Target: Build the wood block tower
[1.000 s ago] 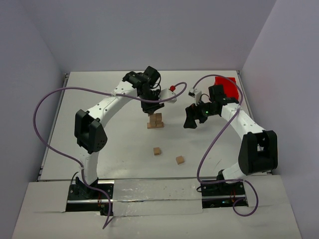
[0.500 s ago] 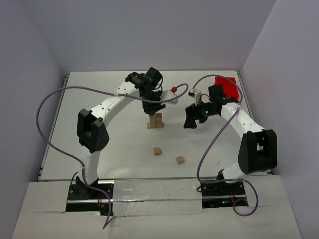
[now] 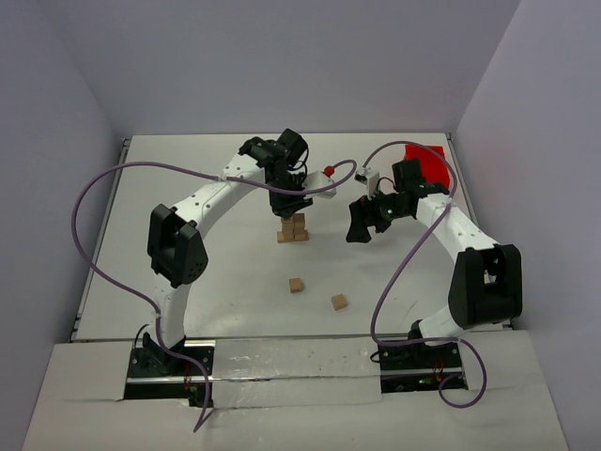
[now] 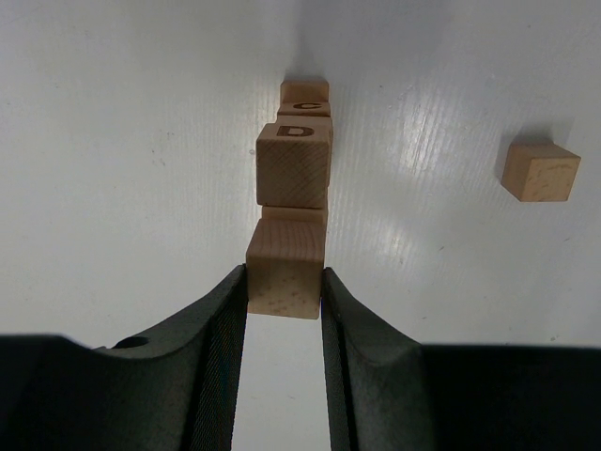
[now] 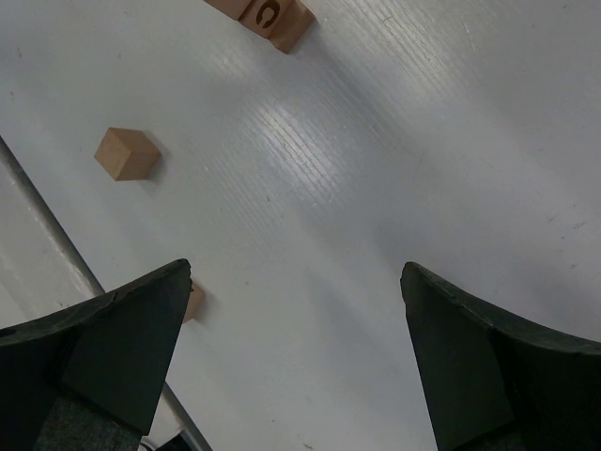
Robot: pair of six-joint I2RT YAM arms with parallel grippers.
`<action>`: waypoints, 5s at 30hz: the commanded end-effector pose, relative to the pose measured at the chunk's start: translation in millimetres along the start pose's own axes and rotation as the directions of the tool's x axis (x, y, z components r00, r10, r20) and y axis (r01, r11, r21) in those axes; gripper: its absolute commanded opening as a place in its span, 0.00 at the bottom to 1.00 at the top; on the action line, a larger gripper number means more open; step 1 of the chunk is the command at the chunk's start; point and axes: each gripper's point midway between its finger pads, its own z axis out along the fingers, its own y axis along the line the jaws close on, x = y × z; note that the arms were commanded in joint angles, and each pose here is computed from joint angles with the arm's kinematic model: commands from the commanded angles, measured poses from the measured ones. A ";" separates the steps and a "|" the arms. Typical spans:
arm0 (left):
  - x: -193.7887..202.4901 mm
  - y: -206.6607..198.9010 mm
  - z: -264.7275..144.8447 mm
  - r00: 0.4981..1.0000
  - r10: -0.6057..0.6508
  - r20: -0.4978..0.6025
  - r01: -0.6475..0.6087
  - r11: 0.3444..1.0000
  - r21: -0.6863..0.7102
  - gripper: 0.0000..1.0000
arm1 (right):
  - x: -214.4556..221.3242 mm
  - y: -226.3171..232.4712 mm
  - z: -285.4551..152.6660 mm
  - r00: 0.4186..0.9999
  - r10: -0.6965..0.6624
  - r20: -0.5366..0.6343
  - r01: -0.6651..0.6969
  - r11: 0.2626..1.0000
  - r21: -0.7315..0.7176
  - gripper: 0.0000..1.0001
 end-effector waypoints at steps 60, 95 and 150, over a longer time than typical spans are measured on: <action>-40.9 13.4 -94.0 0.975 0.067 0.212 -0.032 0.986 -0.167 0.99 | -15.9 -0.3 -8.0 0.999 -0.036 0.037 0.036 0.999 0.011 1.00; 96.9 3.7 -217.9 0.467 -0.333 0.819 0.566 0.825 0.013 0.99 | 14.9 166.6 116.1 0.648 -0.755 -0.100 0.726 0.653 -0.216 0.70; 96.2 4.2 -197.1 0.525 -0.360 0.771 0.483 0.872 0.078 0.99 | -103.3 95.4 9.9 0.642 -0.750 -0.159 0.749 0.658 -0.080 0.06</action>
